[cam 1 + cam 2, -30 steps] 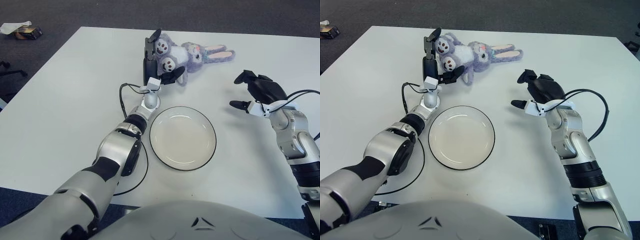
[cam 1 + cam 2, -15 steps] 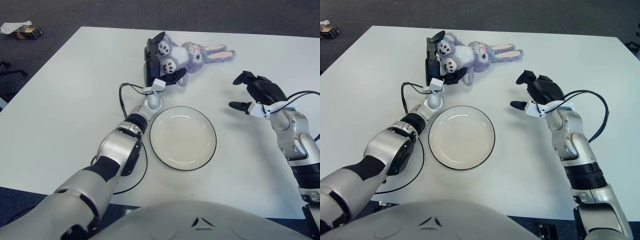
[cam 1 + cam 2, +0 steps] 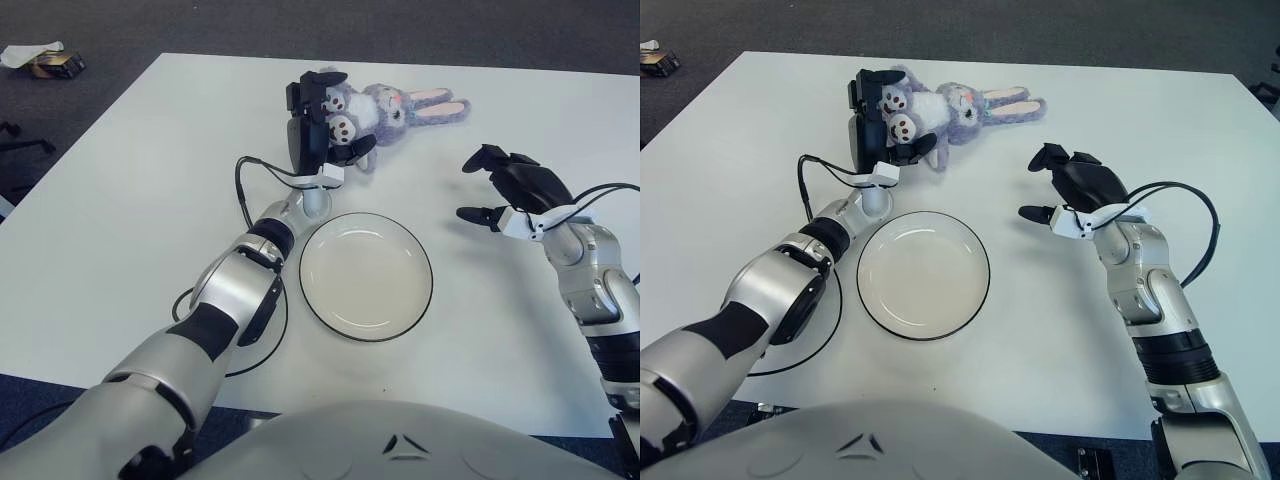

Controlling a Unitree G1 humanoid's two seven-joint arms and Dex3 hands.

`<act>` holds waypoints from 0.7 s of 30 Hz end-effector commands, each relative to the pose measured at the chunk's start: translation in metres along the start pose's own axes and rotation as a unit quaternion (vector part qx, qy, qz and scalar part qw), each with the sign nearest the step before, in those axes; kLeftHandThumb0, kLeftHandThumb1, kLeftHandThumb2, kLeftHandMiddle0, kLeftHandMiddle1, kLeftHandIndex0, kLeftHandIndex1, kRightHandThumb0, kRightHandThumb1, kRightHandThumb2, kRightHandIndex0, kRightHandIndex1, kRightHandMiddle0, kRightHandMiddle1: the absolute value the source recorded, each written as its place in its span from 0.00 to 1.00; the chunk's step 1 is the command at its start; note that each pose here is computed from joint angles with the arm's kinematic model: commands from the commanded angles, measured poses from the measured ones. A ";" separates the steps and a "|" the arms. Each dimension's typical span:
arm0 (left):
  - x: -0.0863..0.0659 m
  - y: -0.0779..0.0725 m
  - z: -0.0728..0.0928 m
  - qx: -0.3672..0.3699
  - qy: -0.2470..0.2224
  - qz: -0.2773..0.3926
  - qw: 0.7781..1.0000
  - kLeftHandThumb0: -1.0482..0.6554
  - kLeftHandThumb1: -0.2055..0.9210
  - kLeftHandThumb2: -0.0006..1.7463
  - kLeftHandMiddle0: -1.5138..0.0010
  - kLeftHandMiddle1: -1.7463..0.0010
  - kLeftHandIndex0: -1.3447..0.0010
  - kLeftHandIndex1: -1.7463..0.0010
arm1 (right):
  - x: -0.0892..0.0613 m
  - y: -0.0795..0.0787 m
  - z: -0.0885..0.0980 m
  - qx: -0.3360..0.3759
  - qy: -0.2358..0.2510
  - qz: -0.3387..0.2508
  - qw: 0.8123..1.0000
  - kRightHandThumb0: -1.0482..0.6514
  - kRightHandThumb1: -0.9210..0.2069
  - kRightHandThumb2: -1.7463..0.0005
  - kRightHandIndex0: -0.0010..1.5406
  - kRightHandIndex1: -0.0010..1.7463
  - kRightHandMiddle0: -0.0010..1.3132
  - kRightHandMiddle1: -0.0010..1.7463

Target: Put the doll into the plate.

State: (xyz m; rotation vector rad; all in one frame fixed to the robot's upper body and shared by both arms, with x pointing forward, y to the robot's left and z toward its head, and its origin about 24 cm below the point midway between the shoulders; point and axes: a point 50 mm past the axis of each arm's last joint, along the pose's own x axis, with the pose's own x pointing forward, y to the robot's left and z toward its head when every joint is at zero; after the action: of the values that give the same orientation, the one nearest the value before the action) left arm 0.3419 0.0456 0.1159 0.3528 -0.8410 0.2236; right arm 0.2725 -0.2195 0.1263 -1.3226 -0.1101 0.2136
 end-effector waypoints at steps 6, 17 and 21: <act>0.009 0.001 0.002 0.023 -0.017 0.011 1.000 0.61 0.39 0.80 0.63 0.03 0.58 0.00 | -0.005 -0.005 0.000 0.000 -0.020 -0.001 1.000 0.23 0.05 0.66 0.10 0.63 0.00 0.68; 0.008 0.001 0.002 0.017 -0.024 -0.002 1.000 0.62 0.26 0.88 0.50 0.07 0.54 0.00 | -0.008 -0.003 0.001 0.006 -0.046 0.014 0.999 0.22 0.06 0.66 0.10 0.55 0.00 0.61; 0.008 0.001 0.002 0.016 -0.032 -0.009 0.999 0.62 0.24 0.90 0.47 0.07 0.54 0.00 | -0.009 -0.003 0.001 0.005 -0.052 0.017 0.998 0.22 0.05 0.66 0.10 0.52 0.00 0.58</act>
State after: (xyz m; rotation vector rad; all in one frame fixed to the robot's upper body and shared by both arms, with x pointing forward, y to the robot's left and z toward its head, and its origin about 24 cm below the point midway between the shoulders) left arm 0.3429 0.0457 0.1184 0.3840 -0.8689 0.2322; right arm 0.2652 -0.2175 0.1277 -1.2954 -0.1713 0.3043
